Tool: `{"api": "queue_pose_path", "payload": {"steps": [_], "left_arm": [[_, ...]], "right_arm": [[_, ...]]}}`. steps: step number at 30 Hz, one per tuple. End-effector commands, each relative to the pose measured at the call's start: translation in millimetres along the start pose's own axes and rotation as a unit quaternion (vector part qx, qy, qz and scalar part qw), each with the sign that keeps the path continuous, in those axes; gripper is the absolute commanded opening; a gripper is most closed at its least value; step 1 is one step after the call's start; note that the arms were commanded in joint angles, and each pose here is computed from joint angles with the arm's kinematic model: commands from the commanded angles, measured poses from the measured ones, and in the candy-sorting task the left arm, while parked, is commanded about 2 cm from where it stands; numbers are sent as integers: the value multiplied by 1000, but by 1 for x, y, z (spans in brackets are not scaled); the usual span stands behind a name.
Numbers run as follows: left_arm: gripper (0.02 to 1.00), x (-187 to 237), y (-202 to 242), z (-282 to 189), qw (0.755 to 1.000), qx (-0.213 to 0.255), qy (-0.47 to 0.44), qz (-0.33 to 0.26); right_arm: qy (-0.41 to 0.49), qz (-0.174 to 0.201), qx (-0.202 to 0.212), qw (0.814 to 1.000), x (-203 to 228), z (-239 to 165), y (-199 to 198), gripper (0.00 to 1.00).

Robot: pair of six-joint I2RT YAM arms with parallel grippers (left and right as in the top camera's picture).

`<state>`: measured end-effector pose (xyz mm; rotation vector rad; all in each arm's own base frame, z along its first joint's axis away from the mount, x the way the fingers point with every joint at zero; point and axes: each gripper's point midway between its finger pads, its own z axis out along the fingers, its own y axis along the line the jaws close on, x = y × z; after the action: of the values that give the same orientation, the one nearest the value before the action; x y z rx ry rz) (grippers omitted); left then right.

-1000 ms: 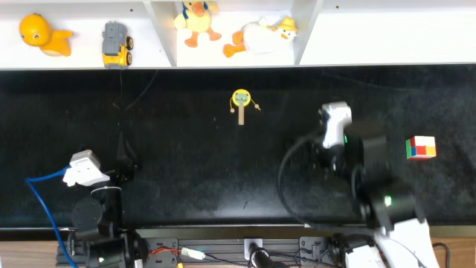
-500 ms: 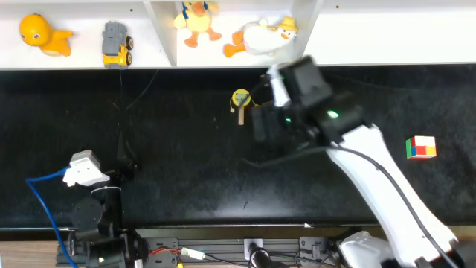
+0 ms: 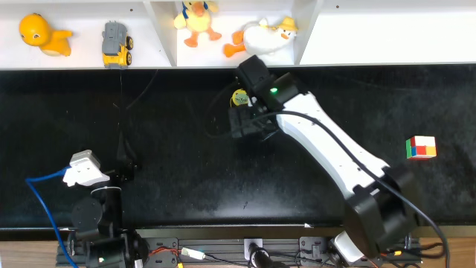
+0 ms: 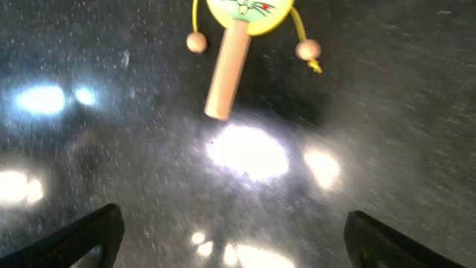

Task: Store Toys

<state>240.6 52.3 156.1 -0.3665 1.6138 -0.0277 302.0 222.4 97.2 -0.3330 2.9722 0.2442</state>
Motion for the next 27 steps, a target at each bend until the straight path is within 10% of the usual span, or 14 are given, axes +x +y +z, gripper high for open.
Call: {"api": "queue_pose_path", "payload": {"steps": [1,22,27], "left_arm": [[998,0,-2,0,1000,5,-3,-8],[996,0,-2,0,1000,5,-3,-8],[998,0,-2,0,1000,5,-3,-8]], "right_arm": [[-6,39,-20,999,-11,9,18,980],[-6,73,-18,997,-32,79,24,917],[-22,73,-8,997,-39,83,21,763]]}}
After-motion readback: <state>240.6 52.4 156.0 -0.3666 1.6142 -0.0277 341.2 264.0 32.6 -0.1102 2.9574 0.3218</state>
